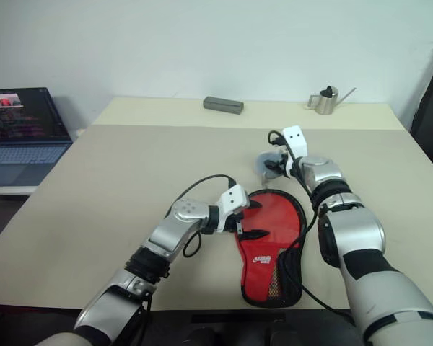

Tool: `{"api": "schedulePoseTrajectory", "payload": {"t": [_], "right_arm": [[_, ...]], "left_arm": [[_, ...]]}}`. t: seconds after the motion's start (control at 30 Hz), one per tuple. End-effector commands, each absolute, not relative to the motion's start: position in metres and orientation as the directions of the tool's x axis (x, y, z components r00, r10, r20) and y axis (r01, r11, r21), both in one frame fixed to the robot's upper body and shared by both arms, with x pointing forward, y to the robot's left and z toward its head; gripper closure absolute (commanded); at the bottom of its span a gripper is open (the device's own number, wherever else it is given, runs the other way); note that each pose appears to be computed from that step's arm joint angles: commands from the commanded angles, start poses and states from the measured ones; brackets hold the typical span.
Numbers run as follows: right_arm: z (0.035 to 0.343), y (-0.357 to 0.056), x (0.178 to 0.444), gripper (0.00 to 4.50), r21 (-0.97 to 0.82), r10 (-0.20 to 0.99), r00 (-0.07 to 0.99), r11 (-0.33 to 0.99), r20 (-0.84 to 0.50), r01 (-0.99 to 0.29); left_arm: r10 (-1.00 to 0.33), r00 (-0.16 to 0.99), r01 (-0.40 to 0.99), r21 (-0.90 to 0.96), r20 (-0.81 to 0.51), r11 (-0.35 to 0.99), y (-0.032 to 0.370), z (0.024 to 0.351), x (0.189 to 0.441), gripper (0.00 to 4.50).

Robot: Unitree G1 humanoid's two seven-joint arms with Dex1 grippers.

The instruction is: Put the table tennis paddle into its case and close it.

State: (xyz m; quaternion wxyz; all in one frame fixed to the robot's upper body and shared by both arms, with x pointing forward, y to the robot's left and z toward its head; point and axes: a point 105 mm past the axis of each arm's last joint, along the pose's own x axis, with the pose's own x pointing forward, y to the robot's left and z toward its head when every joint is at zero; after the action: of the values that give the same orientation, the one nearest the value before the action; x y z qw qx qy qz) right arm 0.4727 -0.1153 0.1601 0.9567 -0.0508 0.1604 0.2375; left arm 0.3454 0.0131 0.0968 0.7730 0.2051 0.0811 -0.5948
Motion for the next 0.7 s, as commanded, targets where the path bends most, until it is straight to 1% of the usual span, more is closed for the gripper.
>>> {"api": "schedulePoseTrajectory", "payload": {"t": [0.03, 0.13, 0.2, 0.23, 0.27, 0.47, 0.7], "right_arm": [[0.177, -0.111, 0.476, 2.74, -0.037, 0.453, 0.844, 0.875, -0.288, -0.482], [0.176, -0.109, 0.474, 3.70, -0.032, 0.470, 0.832, 0.865, -0.294, -0.501], [0.178, -0.109, 0.473, 4.23, -0.024, 0.483, 0.825, 0.859, -0.294, -0.512], [0.178, -0.110, 0.473, 4.42, -0.024, 0.486, 0.823, 0.857, -0.295, -0.515], [0.178, -0.112, 0.473, 4.49, -0.025, 0.488, 0.821, 0.855, -0.297, -0.517], [0.175, -0.128, 0.467, 4.50, -0.053, 0.505, 0.792, 0.831, -0.343, -0.554], [0.180, -0.169, 0.461, 4.50, -0.101, 0.445, 0.814, 0.853, -0.374, -0.513]], "left_arm": [[-0.886, 0.271, 0.955, 0.225, -0.378, 0.196, 0.010, 0.093, 0.341, 0.00], [-0.887, 0.268, 0.956, 0.218, -0.376, 0.196, 0.008, 0.091, 0.341, 0.00], [-0.890, 0.266, 0.958, 0.209, -0.372, 0.199, 0.006, 0.090, 0.341, 0.00], [-0.890, 0.265, 0.958, 0.206, -0.370, 0.199, 0.006, 0.090, 0.341, 0.00], [-0.892, 0.261, 0.959, 0.205, -0.369, 0.196, 0.005, 0.089, 0.340, 0.00], [-0.895, 0.256, 0.961, 0.193, -0.366, 0.196, 0.006, 0.087, 0.340, 0.00], [-0.898, 0.251, 0.964, 0.180, -0.362, 0.197, 0.004, 0.083, 0.338, 0.00]]}}
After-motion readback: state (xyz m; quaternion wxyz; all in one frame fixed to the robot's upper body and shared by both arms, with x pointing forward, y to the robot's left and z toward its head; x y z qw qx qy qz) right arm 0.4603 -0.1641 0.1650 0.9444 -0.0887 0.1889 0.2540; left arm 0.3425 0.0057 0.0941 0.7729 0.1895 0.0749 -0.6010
